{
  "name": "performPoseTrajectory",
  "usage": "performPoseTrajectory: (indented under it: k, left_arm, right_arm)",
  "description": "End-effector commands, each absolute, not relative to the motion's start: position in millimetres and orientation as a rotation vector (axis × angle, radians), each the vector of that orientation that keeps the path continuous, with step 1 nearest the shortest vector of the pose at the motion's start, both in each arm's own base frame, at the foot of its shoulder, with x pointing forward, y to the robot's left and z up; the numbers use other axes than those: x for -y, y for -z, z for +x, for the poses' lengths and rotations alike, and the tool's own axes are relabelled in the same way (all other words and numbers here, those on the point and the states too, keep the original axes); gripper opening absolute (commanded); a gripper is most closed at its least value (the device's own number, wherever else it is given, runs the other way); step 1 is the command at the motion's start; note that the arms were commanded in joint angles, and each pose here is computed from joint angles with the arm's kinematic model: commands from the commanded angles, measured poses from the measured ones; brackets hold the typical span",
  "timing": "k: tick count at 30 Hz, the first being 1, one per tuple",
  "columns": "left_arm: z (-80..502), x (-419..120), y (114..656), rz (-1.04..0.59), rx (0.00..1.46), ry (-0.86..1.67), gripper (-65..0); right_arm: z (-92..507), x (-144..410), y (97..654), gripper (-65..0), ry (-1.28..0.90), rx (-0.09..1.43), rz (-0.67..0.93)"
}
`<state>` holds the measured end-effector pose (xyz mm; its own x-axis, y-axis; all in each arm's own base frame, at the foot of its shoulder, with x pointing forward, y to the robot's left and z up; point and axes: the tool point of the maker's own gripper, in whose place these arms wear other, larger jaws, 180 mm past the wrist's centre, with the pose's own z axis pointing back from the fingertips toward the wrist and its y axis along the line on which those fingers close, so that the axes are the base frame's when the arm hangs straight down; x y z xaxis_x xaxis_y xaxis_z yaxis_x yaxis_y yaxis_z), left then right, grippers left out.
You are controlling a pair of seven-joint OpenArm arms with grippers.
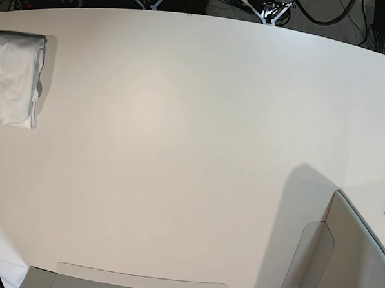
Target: Layout the t-shirt on the table in an organized manner, then fold the t-shirt properly
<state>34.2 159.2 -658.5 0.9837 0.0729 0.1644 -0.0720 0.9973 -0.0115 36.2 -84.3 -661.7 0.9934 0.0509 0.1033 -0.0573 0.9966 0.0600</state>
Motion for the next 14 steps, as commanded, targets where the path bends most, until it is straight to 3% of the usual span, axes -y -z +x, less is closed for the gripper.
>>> performPoseTrajectory:
  k: [1,8,14]
  left_arm:
    - [22.3,-160.4,660.1,-0.004,0.144,-0.076,-59.5]
    - [23.7,-159.1,660.5,-0.002,0.175,-0.081,-52.3]
    - [21.4,-155.6,661.3,-0.009,0.154,-0.083,-59.5]
  right_arm:
    - [41.4,82.7,661.1,-65.0,-0.051,0.120,0.067]
    - [40.7,82.8,661.2,-65.0,-0.051,0.114,0.067]
    - [40.7,82.7,661.2,-65.0,-0.053,0.114,0.067]
